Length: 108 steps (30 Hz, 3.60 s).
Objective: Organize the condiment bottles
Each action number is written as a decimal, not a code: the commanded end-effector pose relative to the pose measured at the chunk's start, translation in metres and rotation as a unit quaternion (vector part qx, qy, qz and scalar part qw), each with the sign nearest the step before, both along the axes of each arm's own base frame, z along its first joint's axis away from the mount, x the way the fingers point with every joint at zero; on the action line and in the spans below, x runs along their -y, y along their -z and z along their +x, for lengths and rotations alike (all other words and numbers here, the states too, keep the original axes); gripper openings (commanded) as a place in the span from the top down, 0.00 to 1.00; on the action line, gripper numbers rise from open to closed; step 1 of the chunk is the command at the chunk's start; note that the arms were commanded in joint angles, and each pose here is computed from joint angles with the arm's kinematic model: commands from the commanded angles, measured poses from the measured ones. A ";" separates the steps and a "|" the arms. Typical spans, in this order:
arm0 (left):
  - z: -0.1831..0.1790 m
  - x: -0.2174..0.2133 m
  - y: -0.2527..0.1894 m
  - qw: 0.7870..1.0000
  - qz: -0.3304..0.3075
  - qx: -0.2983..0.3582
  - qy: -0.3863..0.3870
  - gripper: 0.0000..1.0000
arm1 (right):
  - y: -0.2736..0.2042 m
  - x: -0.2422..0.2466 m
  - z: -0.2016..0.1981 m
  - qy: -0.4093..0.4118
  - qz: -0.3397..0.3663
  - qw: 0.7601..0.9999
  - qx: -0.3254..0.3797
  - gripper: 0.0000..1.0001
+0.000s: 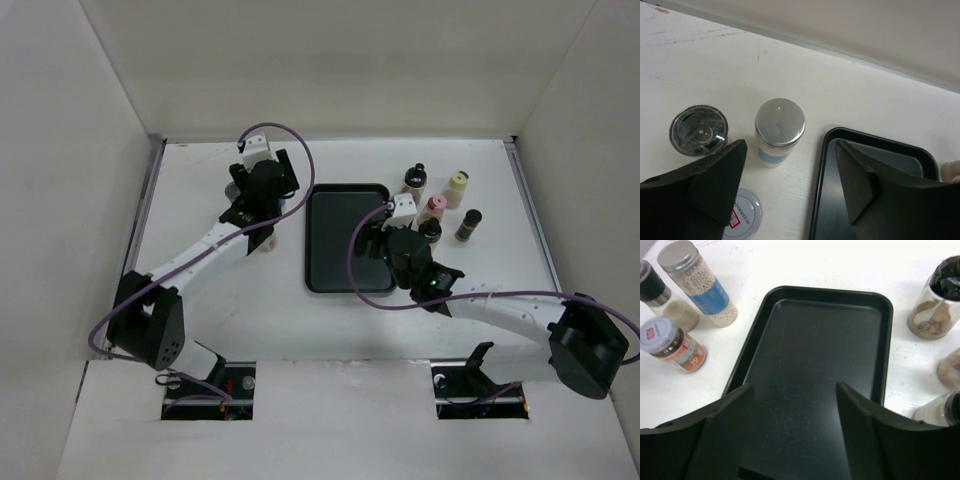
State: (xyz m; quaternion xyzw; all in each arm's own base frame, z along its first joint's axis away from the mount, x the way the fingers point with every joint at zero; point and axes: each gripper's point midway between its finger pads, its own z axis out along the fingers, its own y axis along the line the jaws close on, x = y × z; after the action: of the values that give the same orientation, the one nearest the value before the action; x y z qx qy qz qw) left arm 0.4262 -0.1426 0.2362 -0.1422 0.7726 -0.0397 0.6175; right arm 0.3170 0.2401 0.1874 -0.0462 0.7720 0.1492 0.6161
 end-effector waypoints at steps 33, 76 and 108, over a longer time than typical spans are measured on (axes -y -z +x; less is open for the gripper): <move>0.081 0.000 0.054 0.997 0.038 -0.059 -0.012 0.57 | -0.020 0.001 0.002 -0.005 0.038 0.999 0.029 0.11; 0.084 0.139 0.016 0.992 0.011 0.013 0.122 0.18 | -0.047 0.073 0.006 0.083 0.148 0.983 0.066 0.11; -0.043 -0.029 0.107 0.996 0.038 -0.080 -0.031 0.18 | -0.034 0.049 0.011 0.052 0.111 0.992 0.037 0.10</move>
State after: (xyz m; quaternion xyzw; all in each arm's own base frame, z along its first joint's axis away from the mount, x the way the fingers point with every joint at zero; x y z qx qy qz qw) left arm 0.3747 -0.1141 0.1212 -0.1247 0.8306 0.0327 0.5418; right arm 0.3248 0.1767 0.1961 0.0638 0.7457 0.1743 0.6399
